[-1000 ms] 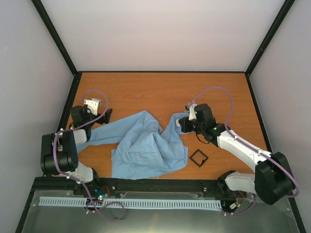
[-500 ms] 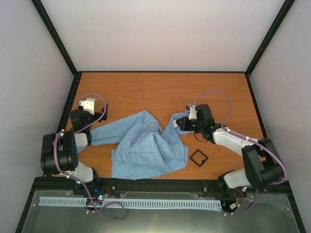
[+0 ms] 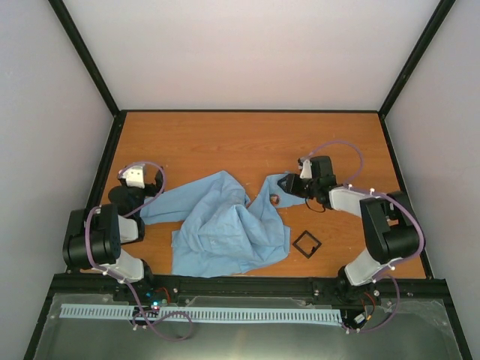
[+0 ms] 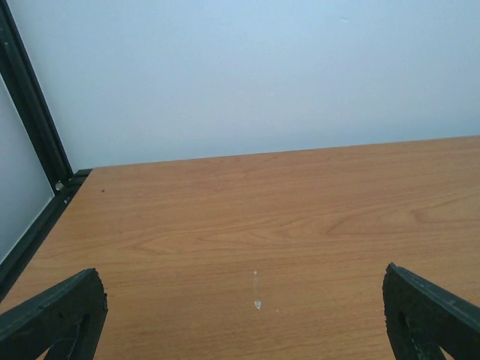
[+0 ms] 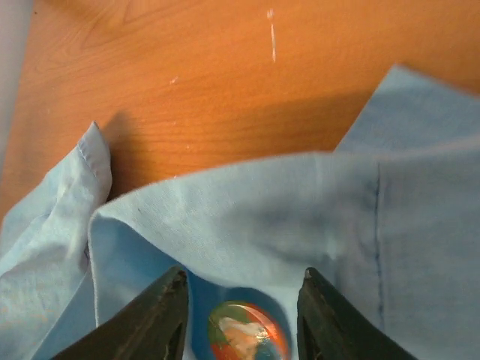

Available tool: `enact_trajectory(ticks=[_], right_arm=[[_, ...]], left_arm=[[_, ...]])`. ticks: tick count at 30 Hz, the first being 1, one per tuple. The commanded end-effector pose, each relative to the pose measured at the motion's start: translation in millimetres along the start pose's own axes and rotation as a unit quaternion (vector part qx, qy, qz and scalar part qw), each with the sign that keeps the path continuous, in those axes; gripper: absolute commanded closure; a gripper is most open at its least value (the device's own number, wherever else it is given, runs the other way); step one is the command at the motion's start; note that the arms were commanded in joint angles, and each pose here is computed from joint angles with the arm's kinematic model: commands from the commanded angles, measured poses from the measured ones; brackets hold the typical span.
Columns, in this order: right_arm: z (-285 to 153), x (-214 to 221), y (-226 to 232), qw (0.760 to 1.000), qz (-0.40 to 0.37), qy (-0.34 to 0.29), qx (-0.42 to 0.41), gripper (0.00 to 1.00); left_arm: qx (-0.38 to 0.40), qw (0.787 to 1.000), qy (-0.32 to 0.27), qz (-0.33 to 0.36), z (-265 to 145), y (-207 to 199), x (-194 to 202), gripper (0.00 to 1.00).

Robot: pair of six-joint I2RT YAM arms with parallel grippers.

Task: Remove the brooch from the garment

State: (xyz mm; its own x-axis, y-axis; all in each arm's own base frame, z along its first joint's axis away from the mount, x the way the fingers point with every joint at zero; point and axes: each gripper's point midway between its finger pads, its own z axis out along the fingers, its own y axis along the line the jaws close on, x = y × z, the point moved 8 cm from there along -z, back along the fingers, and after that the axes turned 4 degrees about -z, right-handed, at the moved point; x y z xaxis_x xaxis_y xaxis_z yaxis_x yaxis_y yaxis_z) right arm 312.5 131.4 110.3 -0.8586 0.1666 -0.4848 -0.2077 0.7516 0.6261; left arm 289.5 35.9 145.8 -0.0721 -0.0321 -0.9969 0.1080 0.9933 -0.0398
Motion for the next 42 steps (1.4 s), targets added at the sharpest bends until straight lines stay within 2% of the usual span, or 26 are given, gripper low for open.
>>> enact_trajectory(ticks=[1,3,5,6,7,11,14,16,17,20,30,34,37,40,42], right_arm=[[-27.5,-27.9,10.0,0.994,-0.06,-0.058,0.066,0.53],[-43.5,-34.7,11.8,0.987,-0.082,-0.094,0.1,0.36],[-60.5,-41.0,14.5,0.975,-0.11,-0.133,0.138,0.23],[-68.8,-43.8,14.3,0.967,-0.126,-0.155,0.16,0.08],[-78.2,-47.0,12.7,0.954,-0.138,-0.184,0.191,0.01],[-112.4,-49.5,-0.8,0.884,-0.172,-0.308,0.306,0.0],[-121.3,-44.5,-16.0,0.836,-0.181,-0.362,0.372,0.0],[-126.7,-49.0,-35.0,0.83,-0.14,-0.359,0.404,0.0],[-130.5,-53.4,-38.0,0.819,-0.136,-0.378,0.409,0.0],[-134.3,-53.8,-38.8,0.8,-0.164,-0.417,0.399,0.0],[-150.2,-65.3,-70.0,0.791,-0.159,-0.425,0.41,0.0],[-147.6,-44.4,-82.1,0.807,-0.149,-0.408,0.4,0.0],[-148.0,-28.6,-87.6,0.802,-0.134,-0.421,0.401,0.0],[-144.3,-31.0,-88.0,0.797,-0.158,-0.431,0.392,0.0],[-134.5,-36.6,-92.3,0.805,-0.164,-0.416,0.391,0.0]], left_arm=[[-0.009,0.999,-0.036,0.001,0.9,3.0,-12.5,0.0],[-0.009,0.999,-0.036,0.001,0.8,2.9,-12.8,0.0],[-0.01,0.999,-0.035,0.001,1.2,3.4,-13.0,0.0],[-0.014,0.999,-0.035,-0.001,1.2,4.1,-13.0,0.0],[-0.02,0.999,-0.034,-0.004,1.7,5.6,-12.9,0.0],[-0.051,0.998,-0.03,-0.02,4.6,12.2,-12.8,0.0],[-0.051,0.998,-0.03,-0.02,4.8,12.3,-12.9,0.0],[-0.051,0.998,-0.03,-0.02,4.8,12.3,-13.1,0.0],[-0.051,0.998,-0.03,-0.019,4.8,12.3,-13.0,0.0],[-0.051,0.998,-0.03,-0.02,4.8,12.3,-13.2,0.0],[-0.05,0.998,-0.03,-0.02,4.8,12.2,-12.9,0.0],[-0.051,0.998,-0.029,-0.02,4.8,12.6,-12.5,0.0],[-0.051,0.998,-0.029,-0.02,4.8,12.3,-12.8,0.0],[-0.051,0.998,-0.029,-0.02,4.8,12.6,-12.5,0.0],[-0.051,0.998,-0.029,-0.02,4.6,12.4,-12.7,0.0]])
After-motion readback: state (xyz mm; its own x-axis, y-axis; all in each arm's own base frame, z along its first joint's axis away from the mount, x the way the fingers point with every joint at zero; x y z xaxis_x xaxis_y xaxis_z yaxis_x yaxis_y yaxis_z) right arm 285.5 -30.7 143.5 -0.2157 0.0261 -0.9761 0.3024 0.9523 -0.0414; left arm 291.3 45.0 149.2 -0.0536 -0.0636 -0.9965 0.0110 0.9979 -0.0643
